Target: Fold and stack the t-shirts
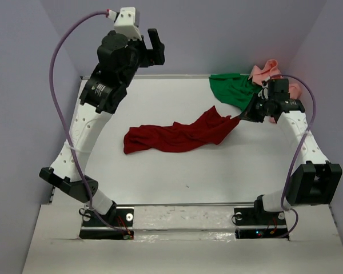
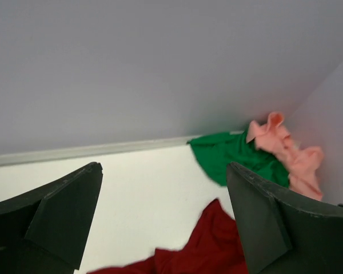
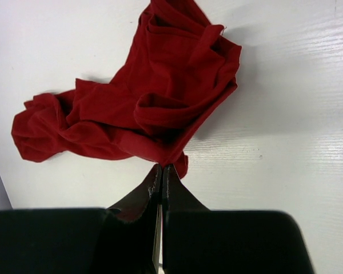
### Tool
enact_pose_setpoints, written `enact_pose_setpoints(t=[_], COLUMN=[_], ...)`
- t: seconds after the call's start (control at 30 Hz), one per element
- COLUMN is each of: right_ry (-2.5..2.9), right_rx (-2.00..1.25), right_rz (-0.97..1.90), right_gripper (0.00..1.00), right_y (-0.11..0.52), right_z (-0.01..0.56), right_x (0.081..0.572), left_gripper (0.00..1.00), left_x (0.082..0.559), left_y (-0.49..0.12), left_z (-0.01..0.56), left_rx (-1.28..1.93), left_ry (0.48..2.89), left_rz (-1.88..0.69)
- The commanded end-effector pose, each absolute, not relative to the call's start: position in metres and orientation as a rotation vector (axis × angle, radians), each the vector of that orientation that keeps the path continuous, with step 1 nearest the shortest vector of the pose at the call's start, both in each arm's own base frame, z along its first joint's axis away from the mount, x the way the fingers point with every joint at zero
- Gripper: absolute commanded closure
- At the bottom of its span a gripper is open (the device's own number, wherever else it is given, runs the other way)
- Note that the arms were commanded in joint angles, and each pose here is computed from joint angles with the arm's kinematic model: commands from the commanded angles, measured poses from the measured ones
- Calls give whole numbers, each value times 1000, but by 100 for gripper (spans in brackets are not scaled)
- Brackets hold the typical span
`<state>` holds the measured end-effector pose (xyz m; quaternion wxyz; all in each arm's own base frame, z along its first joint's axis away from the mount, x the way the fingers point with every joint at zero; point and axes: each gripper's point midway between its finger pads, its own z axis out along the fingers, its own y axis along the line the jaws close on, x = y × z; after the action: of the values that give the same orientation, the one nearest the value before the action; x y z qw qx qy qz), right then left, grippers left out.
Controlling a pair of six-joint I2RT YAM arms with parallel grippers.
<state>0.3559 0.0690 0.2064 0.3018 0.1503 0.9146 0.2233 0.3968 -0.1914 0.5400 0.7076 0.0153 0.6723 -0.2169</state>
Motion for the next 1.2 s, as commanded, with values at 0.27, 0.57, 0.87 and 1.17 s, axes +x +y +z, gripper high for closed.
enact_pose_setpoints(t=[0.27,0.57,0.87,1.17], right_ry=[2366,2370,2353,2346], right_rx=[347,337,311,286], right_rz=[584,611,644,680], right_gripper=[100,100,100,100], right_y=[66,70,74,79], right_z=[232,226,235,235], right_x=[375,374,379,387], left_gripper=[1,1,1,1], left_x=[360,351,349,353], left_y=[-126,-170,-191,-219], left_z=[485,390,337,328], left_rx=[-71,365,516,746], left_ry=[1633,1965,2116,2183], left_rz=[-145,-139,-181,-239])
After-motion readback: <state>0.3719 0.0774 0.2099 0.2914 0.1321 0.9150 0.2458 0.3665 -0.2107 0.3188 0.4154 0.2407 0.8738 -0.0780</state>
